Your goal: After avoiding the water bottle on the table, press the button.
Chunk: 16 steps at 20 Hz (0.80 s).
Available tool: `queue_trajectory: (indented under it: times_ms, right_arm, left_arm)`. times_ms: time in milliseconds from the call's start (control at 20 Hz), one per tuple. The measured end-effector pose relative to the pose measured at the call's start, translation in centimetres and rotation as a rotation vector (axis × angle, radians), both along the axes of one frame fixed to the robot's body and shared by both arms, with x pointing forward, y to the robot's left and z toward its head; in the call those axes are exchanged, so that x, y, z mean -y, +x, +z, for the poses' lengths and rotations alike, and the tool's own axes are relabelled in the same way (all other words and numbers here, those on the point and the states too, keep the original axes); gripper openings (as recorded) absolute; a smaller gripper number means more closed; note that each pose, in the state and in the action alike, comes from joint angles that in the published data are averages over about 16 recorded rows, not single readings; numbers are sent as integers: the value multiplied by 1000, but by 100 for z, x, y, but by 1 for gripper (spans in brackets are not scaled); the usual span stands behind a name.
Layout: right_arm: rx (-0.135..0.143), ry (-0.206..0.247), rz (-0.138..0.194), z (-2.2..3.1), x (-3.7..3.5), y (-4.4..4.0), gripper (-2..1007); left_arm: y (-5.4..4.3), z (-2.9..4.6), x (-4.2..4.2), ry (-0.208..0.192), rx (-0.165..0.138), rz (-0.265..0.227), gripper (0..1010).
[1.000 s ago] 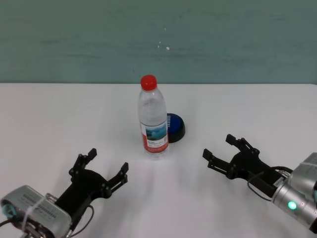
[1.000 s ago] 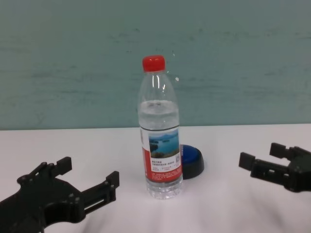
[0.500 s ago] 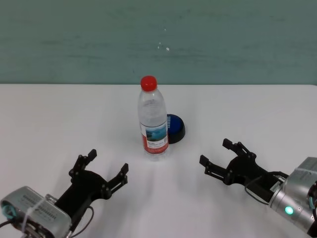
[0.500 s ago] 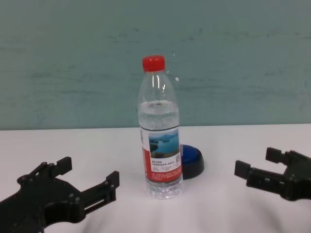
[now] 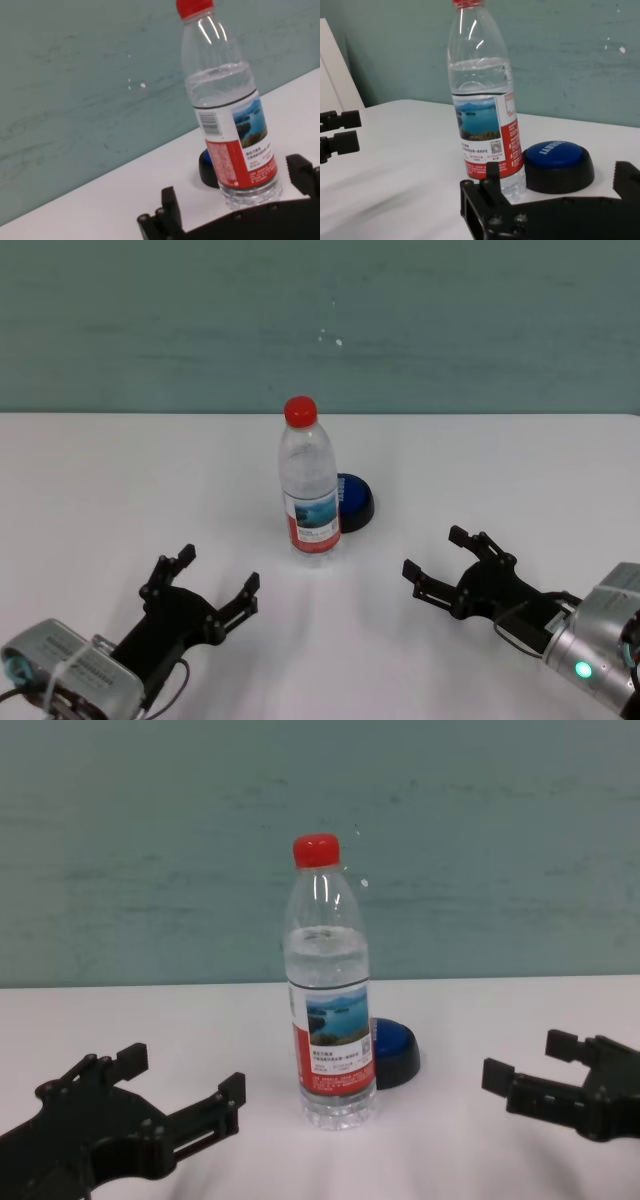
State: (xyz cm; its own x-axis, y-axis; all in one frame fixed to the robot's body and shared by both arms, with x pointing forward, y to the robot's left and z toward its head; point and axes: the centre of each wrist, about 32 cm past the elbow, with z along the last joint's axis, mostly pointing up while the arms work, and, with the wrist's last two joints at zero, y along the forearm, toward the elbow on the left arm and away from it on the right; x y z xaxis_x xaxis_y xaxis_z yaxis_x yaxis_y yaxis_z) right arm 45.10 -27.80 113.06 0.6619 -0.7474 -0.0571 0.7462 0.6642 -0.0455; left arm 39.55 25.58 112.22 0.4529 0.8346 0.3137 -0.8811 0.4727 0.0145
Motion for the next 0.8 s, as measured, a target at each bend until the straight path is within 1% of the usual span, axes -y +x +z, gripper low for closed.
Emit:
queue_trajectory:
  times_ms: [800]
  right_arm:
    - [1, 3, 14, 10, 2, 5, 1003]
  left_arm:
    - [0, 0, 0, 0, 0, 0, 1000]
